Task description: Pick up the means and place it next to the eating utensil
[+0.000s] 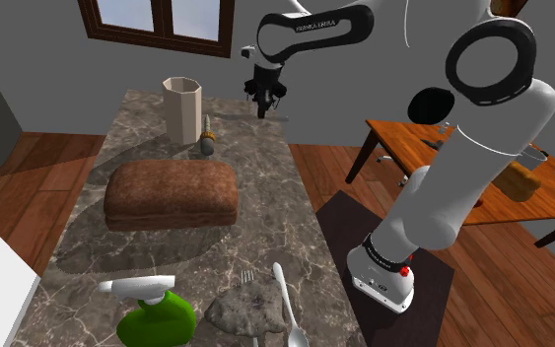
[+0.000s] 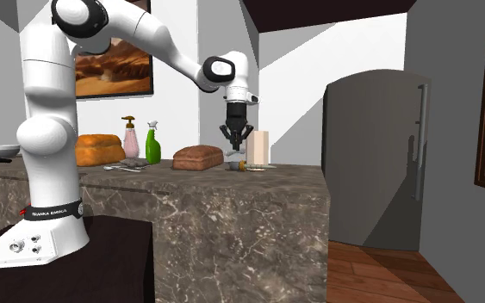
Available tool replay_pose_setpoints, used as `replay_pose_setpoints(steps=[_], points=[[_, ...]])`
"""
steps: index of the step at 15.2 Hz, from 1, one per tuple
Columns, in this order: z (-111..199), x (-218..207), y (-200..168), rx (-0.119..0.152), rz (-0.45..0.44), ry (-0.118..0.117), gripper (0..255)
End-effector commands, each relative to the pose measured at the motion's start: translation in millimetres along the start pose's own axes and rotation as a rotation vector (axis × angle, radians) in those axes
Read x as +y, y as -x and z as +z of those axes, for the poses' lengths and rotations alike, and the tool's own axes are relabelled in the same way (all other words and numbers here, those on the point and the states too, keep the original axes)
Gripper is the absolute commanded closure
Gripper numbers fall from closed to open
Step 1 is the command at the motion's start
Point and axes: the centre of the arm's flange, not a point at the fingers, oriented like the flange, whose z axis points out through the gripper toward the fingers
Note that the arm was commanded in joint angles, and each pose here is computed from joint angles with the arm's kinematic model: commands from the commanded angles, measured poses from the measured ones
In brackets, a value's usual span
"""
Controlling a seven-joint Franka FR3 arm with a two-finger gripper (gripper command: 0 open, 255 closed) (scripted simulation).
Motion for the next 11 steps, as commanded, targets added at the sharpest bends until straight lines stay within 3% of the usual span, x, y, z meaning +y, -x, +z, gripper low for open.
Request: replay_pose_setpoints(steps=[1, 11], points=[[-2, -23, -6, 0.000, 0.000, 0.000, 255], [-5, -149, -44, 0.000, 0.000, 0.000, 255]])
